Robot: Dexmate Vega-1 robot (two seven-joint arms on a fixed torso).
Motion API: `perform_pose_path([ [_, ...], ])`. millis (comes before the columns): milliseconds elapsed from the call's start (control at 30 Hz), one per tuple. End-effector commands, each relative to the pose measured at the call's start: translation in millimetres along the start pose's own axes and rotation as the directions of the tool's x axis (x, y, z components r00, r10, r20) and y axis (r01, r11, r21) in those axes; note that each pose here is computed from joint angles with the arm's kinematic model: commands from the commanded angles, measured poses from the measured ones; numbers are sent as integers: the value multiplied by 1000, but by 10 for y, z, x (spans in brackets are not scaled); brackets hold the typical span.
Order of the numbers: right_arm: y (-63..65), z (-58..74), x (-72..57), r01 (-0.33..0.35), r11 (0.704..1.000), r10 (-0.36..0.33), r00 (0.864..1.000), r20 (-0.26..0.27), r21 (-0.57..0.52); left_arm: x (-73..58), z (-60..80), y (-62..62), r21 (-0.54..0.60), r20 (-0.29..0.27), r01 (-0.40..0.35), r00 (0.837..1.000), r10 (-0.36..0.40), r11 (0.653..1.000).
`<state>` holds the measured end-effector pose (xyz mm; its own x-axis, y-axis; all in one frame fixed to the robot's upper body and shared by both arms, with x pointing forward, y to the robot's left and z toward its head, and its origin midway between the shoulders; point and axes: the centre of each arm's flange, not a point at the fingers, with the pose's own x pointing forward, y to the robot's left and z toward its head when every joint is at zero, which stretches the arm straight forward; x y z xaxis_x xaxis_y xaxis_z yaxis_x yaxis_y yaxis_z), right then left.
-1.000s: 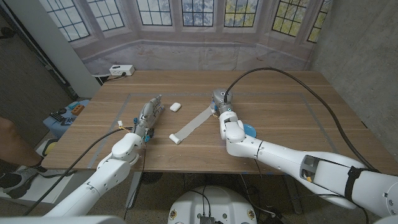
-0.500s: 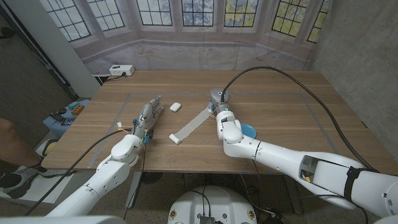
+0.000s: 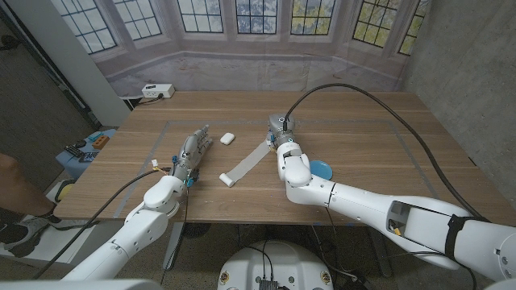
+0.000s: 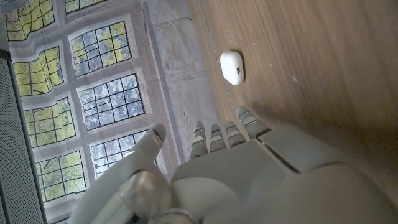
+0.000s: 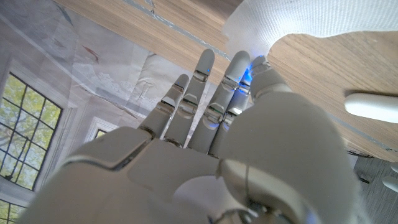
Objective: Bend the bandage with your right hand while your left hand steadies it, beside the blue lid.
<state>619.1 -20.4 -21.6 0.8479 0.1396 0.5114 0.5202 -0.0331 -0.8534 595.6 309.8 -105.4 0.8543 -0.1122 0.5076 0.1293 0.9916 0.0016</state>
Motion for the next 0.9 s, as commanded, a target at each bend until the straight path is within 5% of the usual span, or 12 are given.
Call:
perform_pose_path([
  [33, -86, 94, -49, -7, 1000, 7, 1000, -6, 2, -11, -18, 9, -5, 2, 5, 1000, -5, 1000],
  [900, -230, 295, -125, -32, 999, 32, 999, -28, 3, -31, -71, 37, -12, 3, 6, 1000, -6, 1000],
])
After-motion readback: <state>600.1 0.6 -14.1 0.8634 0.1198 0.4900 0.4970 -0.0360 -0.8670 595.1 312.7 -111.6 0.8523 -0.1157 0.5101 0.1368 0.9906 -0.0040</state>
